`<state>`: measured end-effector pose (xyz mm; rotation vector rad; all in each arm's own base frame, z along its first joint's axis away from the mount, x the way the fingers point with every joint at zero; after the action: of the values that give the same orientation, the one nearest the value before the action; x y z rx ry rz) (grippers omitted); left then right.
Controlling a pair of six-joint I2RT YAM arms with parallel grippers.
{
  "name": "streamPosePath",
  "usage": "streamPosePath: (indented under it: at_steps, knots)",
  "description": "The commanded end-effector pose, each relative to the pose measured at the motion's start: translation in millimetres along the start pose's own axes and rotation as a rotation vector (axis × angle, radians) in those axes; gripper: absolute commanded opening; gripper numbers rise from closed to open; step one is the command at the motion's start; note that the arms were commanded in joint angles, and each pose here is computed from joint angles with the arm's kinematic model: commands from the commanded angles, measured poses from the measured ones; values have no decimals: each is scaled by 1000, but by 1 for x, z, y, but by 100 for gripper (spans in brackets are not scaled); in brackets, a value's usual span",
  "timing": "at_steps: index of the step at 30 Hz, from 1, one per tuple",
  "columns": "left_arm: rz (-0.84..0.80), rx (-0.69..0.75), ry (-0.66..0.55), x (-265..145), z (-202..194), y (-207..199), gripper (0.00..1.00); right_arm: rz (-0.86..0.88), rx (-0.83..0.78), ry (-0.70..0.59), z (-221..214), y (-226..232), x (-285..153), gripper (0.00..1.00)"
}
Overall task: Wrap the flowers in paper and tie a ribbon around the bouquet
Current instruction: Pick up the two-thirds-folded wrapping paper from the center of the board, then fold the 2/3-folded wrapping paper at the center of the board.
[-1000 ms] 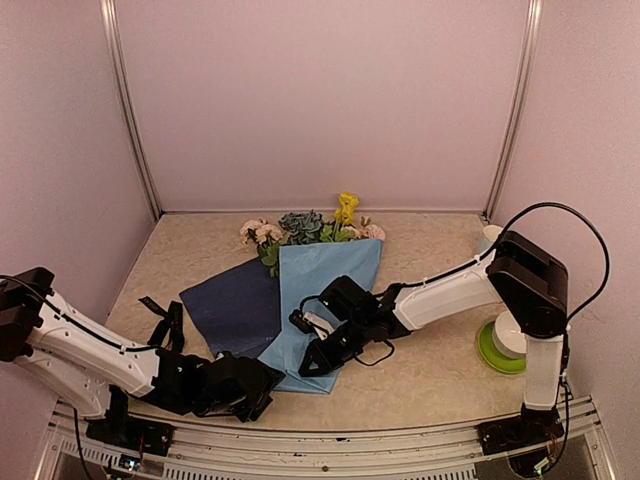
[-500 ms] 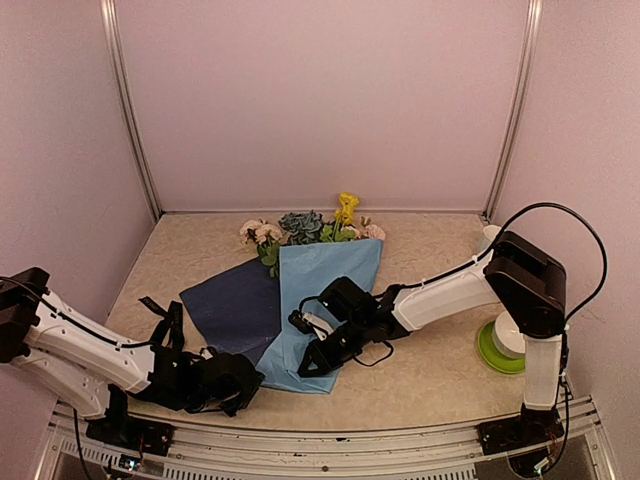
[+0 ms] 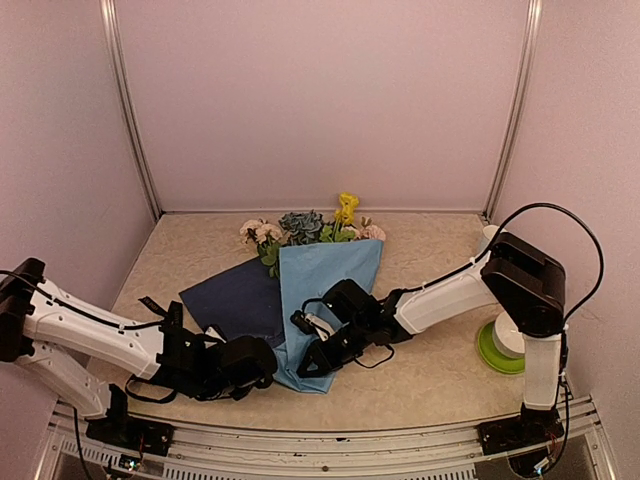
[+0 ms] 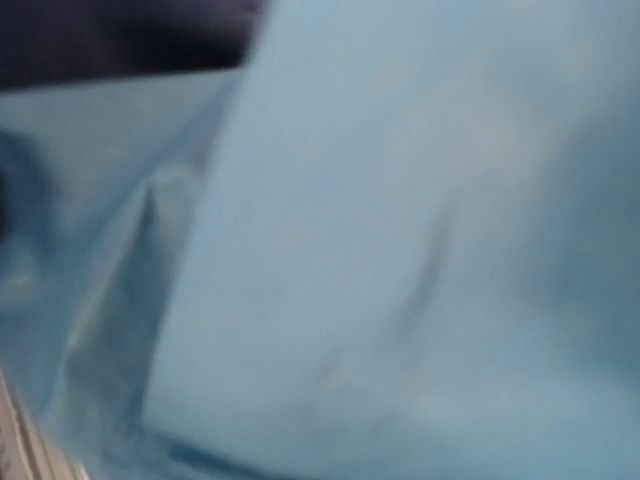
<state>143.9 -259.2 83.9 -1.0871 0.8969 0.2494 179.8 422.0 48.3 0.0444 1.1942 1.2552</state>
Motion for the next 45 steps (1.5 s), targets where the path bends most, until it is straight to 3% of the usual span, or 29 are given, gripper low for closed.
streamPosePath:
  at_steps: [1, 12, 18, 29, 45]
  knots:
    - [-45, 232, -138, -9, 7, -33, 0, -44, 98, 53, -27, -29, 10, 10]
    - [-158, 494, -112, -21, -32, -92, 0, 34, 115, 6, -17, -20, 5, 11]
    - [-205, 599, -3, -14, -56, -100, 0, 91, 121, -53, -1, -13, -6, 12]
    - [-174, 672, 219, 33, -74, -100, 0, 114, 200, -175, 20, -17, -21, 13]
    - [-150, 604, 392, 60, -60, -76, 0, 38, 176, -244, 21, -6, -63, 15]
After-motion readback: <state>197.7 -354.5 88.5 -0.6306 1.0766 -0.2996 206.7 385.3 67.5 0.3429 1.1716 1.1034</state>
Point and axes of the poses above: each gripper's point midway between its finger pads, its own x axis out along the fingers, its own y axis along the line the jaws close on, z = x × y, the point moved 4 cm from there along -x, back along the fingers, and after that the axes turned 7 degrees about -x, right-handed, at the moved point
